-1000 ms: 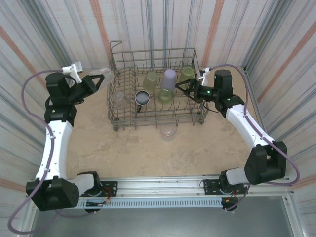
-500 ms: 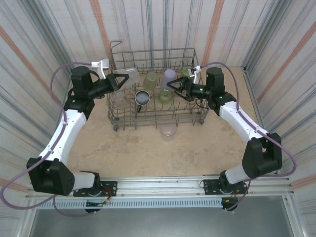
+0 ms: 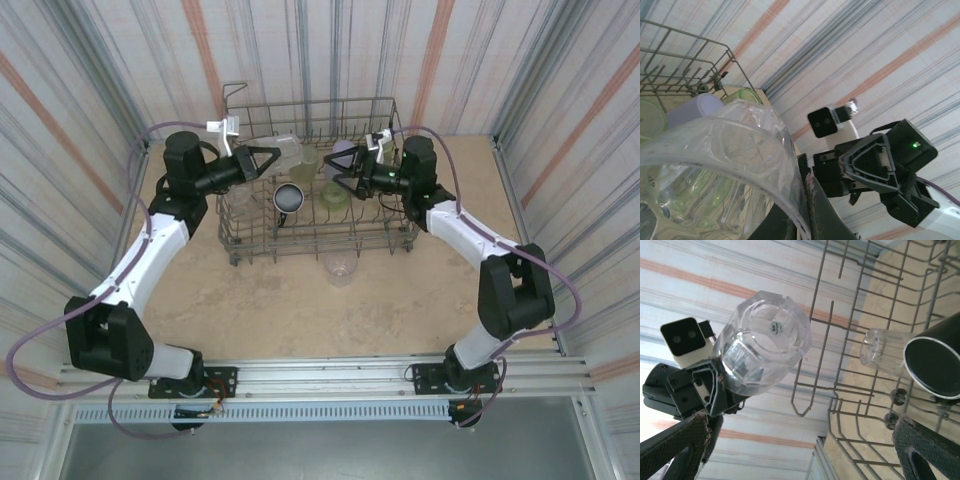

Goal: Load the cups into the dish rack

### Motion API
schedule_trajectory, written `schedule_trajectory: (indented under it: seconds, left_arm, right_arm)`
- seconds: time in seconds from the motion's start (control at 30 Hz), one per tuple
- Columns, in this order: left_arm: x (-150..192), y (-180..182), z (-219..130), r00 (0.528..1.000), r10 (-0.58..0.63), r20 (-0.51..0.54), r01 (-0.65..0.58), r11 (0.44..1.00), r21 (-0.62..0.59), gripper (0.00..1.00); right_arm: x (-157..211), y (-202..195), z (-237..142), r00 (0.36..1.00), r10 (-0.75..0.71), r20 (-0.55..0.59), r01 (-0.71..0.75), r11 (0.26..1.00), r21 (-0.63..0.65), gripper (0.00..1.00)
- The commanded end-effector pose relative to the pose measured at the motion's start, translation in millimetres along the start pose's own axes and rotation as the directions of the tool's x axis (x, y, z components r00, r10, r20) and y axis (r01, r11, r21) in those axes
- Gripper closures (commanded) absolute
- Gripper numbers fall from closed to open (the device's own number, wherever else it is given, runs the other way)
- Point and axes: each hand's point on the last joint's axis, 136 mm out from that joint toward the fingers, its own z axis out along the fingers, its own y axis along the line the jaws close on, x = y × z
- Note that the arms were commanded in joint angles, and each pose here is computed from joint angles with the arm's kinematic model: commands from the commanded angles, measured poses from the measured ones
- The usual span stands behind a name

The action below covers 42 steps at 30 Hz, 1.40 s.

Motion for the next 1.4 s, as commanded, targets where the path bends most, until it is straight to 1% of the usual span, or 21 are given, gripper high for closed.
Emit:
schedule_trajectory:
  seconds: [0.0,0.13,0.33,0.5,0.6,0.77,0.93,1.0,1.1,1.2,1.37]
  left_arm:
    - [-9.4,-24.4,2.7,0.998,0.054,0.013,-0.055,0.994,0.091,1.00]
    - [-6.5,-26.0,6.7,0.999,0.051,0.000,-0.051,0.992,0.116,1.00]
    - [-5.0,-26.3,11.4,0.998,0.058,0.009,-0.058,0.987,0.152,1.00]
    - [-3.6,-26.0,17.9,0.998,0.060,0.003,-0.060,0.983,0.171,1.00]
    - [-0.8,-25.6,21.4,0.998,0.055,-0.002,-0.053,0.981,0.188,1.00]
    - [3.2,-26.4,27.0,0.999,0.047,-0.014,-0.043,0.978,0.202,1.00]
    - [4.4,-29.1,31.1,1.000,0.027,-0.011,-0.024,0.977,0.210,1.00]
    - [2.2,-29.0,32.7,1.000,-0.006,-0.007,0.008,0.978,0.209,1.00]
    - [2.2,-31.4,35.7,1.000,-0.026,-0.013,0.028,0.977,0.209,1.00]
    - [4.0,-31.6,36.6,0.999,-0.040,-0.019,0.043,0.979,0.199,1.00]
    - [6.1,-30.2,35.1,0.998,-0.053,-0.024,0.056,0.981,0.186,1.00]
  right_arm:
    - [-9.2,32.6,8.0,1.000,-0.005,-0.003,0.005,0.993,-0.115,0.01]
    - [-13.4,33.3,16.3,1.000,0.015,0.004,-0.014,0.991,-0.136,0.01]
    - [-21.1,34.3,24.4,0.998,0.066,0.021,-0.062,0.984,-0.165,0.01]
    - [-24.0,34.1,32.0,0.993,0.112,0.025,-0.106,0.980,-0.168,0.01]
    - [-23.3,37.0,38.0,0.992,0.123,0.004,-0.121,0.979,-0.166,0.01]
    - [-25.6,38.7,42.6,0.990,0.143,0.013,-0.139,0.975,-0.174,0.01]
    - [-22.6,36.6,47.1,0.985,0.173,0.016,-0.168,0.971,-0.171,0.01]
    - [-22.6,36.0,48.4,0.983,0.183,0.019,-0.177,0.968,-0.176,0.00]
    - [-24.8,37.4,49.6,0.982,0.186,0.023,-0.178,0.965,-0.195,0.05]
    - [-27.5,38.0,51.3,0.982,0.189,0.029,-0.179,0.961,-0.211,0.15]
    - [-31.2,35.7,52.2,0.979,0.201,0.044,-0.185,0.952,-0.243,0.27]
